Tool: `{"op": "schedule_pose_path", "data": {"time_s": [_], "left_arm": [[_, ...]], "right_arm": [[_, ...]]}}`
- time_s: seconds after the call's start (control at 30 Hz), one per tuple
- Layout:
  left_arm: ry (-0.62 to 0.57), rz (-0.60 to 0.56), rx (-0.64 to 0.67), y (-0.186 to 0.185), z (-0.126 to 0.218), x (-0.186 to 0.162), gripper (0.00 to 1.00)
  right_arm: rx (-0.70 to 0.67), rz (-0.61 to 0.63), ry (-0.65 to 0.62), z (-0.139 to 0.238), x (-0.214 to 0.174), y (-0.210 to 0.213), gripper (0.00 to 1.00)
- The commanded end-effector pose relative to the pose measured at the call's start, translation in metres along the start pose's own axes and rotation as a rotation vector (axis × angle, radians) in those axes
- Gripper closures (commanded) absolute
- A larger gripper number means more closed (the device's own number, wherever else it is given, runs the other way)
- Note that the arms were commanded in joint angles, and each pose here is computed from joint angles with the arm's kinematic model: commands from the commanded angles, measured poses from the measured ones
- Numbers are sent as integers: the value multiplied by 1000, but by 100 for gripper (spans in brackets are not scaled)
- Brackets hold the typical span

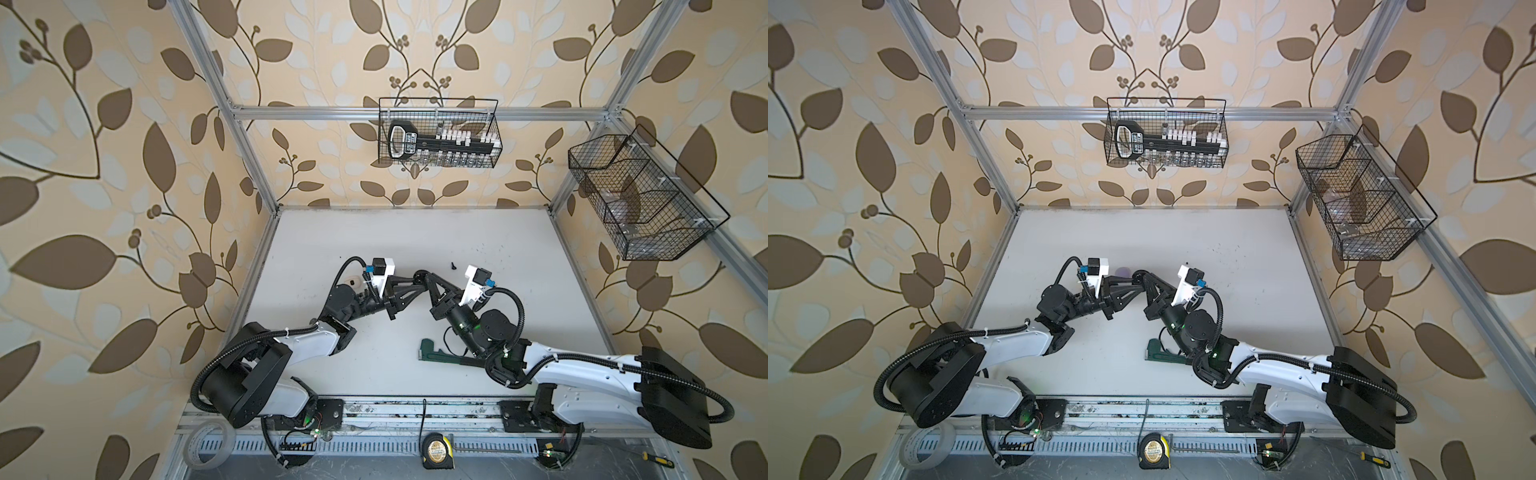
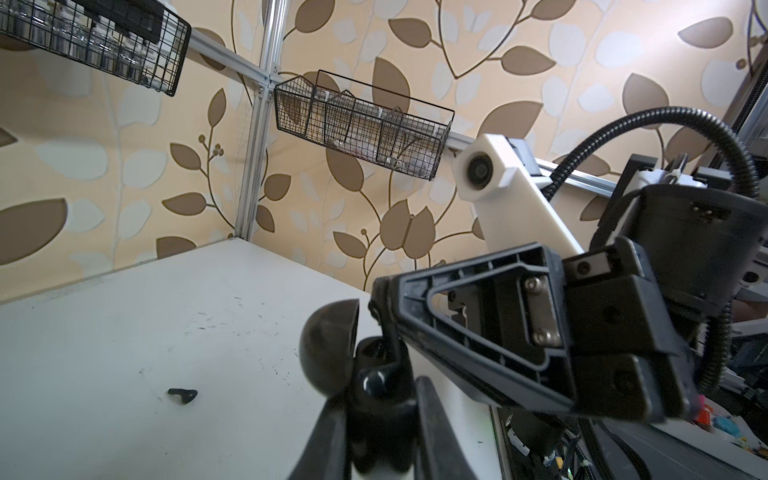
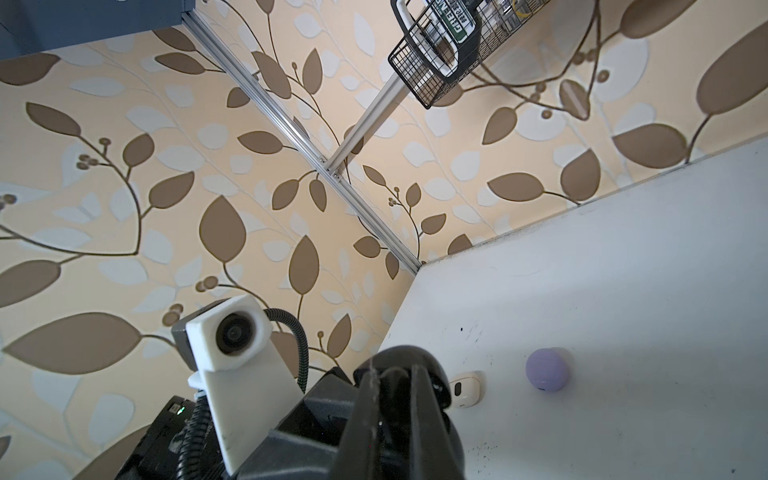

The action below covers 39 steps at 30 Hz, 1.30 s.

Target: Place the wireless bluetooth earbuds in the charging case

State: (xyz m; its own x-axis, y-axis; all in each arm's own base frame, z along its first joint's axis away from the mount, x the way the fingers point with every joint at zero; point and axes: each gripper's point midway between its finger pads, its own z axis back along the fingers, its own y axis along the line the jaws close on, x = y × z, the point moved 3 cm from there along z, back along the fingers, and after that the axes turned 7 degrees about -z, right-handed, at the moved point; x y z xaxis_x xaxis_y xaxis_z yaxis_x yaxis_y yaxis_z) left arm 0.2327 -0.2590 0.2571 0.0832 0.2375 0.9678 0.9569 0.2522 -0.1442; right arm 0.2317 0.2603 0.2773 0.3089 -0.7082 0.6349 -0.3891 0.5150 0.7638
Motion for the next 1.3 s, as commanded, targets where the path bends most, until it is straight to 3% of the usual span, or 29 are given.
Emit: {"op": "schedule_pose_path", "data": {"time_s": [0.0, 0.2, 0.33, 0.7, 0.9, 1.13, 1.27], "left_arm": [[-145, -151, -38, -17, 1, 43, 100], [-151, -170, -45, -22, 5, 44, 100], [-156, -182, -54, -26, 7, 47, 100], [-156, -194, -63, -30, 9, 46, 100], [-155, -202, -75, -33, 10, 46, 100], [-129, -231, -89, -32, 9, 37, 100], [-116, -278, -89, -34, 13, 30, 100]], "right_arm": [[-26, 18, 113, 5, -26, -9, 92], [-31, 11, 131, 10, -29, -11, 90], [-46, 19, 126, 11, -28, -12, 79], [-84, 71, 96, 15, -17, -14, 69], [-106, 143, 74, 24, 1, -11, 59], [-79, 246, 70, 40, 29, 3, 40], [-171, 300, 56, 43, 53, -12, 33]]}}
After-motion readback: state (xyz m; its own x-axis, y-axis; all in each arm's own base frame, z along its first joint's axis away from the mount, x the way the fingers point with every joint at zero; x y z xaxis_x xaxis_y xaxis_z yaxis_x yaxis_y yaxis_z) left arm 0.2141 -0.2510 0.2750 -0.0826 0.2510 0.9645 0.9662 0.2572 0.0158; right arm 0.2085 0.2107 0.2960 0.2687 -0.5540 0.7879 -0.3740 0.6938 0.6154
